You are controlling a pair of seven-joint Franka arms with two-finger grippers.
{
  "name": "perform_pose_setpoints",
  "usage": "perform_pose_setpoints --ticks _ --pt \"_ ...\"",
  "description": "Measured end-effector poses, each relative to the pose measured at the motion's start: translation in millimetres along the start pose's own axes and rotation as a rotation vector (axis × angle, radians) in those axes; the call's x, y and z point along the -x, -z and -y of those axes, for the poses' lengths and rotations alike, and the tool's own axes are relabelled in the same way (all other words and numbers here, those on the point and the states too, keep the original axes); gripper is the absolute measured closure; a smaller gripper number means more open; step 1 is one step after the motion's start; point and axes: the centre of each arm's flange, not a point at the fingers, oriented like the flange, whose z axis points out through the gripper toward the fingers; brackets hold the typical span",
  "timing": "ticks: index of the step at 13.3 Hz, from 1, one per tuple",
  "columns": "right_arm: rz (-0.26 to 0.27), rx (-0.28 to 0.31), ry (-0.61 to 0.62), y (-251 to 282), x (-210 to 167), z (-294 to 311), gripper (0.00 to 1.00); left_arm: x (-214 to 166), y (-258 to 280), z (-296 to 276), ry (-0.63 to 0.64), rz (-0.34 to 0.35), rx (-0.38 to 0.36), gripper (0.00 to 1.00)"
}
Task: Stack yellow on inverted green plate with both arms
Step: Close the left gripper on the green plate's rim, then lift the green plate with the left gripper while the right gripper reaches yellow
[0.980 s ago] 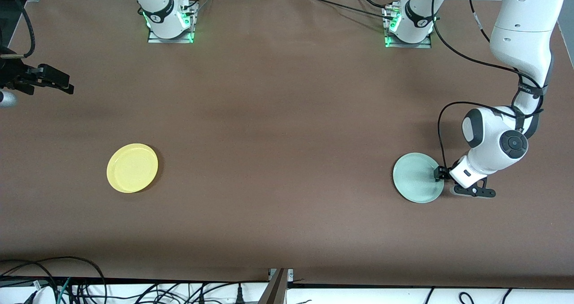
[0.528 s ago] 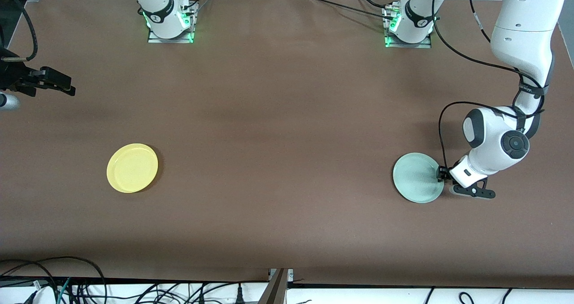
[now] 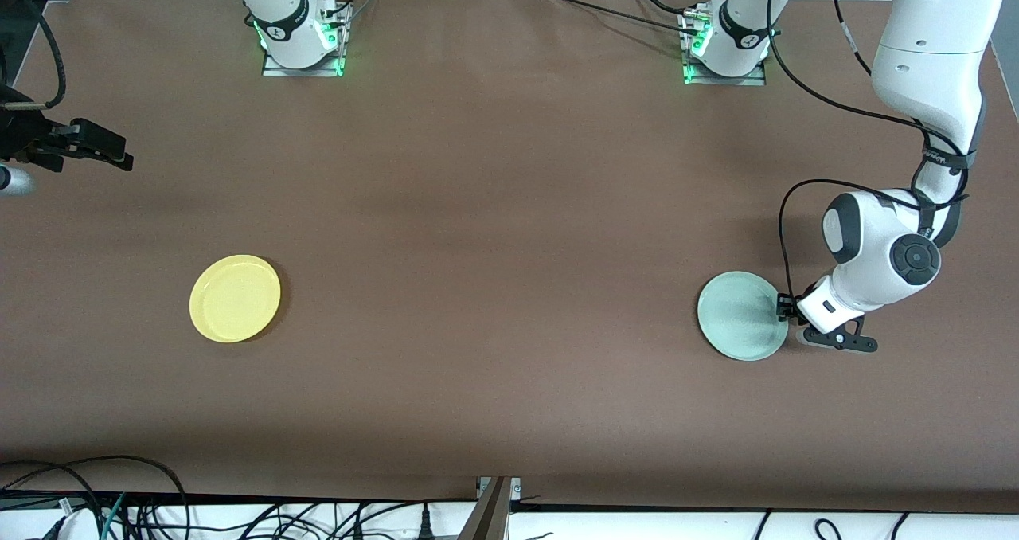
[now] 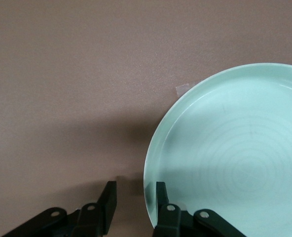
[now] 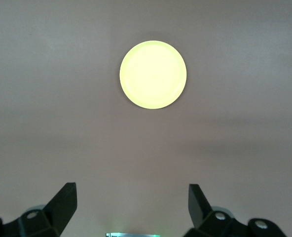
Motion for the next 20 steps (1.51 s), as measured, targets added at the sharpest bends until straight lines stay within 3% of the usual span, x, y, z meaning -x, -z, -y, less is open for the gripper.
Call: perform_pose_setpoints --ticks 2,6,13,20 --pt "-0.003 0.000 0.000 0.3 -0.4 0.0 0.00 0.7 0.0 -0.9 -0.001 0.013 0.004 0.68" --pt "-0.008 0.001 0.000 -1.0 -2.4 -0.2 0.00 0.9 0.8 -1.2 -0.002 0.018 0.005 0.68" --pt "-0.001 0.001 -0.001 -6.3 -5.9 -0.5 0.00 -0.8 7.3 -2.5 -0.004 0.013 0.006 0.96" --pt "0.021 0.000 -0.019 -19.3 -12.8 -11.2 0.00 -7.4 25.2 -6.9 -0.034 -0.014 0.004 0.98"
